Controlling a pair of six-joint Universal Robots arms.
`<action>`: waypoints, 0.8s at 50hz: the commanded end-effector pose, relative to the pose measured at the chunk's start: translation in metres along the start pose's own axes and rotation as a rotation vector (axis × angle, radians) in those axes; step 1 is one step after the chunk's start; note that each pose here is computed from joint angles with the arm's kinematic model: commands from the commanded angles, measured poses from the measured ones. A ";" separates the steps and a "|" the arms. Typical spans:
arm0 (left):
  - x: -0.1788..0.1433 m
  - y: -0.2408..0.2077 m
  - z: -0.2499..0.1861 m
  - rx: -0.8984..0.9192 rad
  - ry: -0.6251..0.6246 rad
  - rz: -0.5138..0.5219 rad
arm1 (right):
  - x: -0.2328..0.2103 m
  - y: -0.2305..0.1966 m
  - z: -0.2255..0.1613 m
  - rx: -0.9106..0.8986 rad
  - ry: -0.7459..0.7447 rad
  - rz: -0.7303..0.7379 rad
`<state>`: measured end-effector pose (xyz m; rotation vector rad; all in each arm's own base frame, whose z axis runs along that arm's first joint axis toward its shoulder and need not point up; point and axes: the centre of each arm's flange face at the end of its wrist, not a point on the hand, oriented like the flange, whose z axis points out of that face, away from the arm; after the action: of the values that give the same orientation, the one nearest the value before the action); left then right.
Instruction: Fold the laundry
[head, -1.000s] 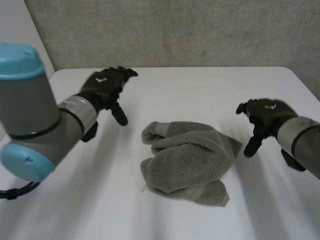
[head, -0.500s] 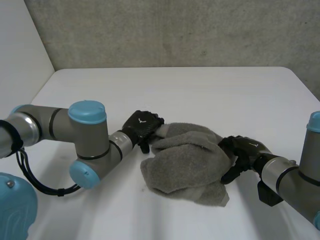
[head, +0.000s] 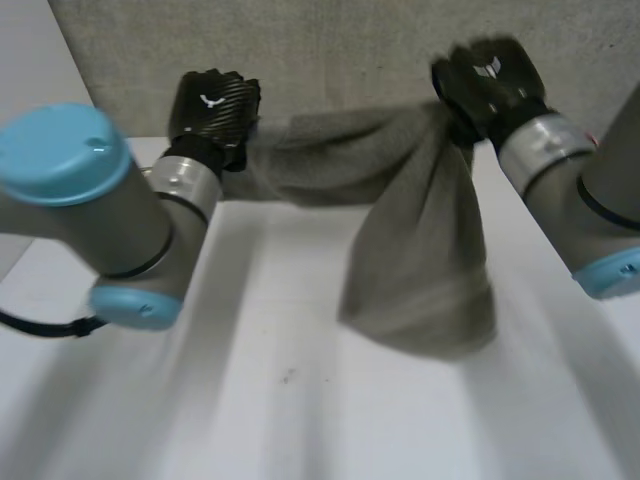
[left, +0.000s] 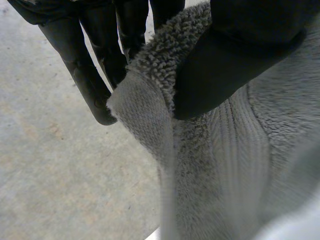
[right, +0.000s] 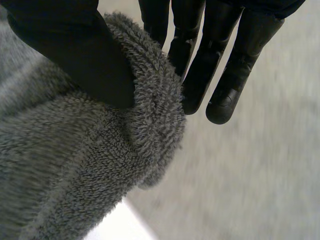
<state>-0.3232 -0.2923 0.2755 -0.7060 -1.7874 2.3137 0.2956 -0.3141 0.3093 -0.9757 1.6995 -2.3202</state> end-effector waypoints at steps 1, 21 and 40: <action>-0.008 0.004 -0.087 -0.172 0.054 0.024 | -0.062 -0.037 -0.023 0.119 -0.253 -0.089; -0.014 0.079 -0.188 -0.585 0.142 0.177 | -0.137 0.034 -0.131 -0.402 -0.627 -0.102; -0.007 0.044 -0.114 -0.378 0.142 -0.082 | -0.033 0.057 -0.102 -0.420 -0.252 0.308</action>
<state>-0.2348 -0.2019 0.2286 -0.8632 -2.2045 2.0087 0.2600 -0.2314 0.2344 -0.9414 2.0687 -1.6257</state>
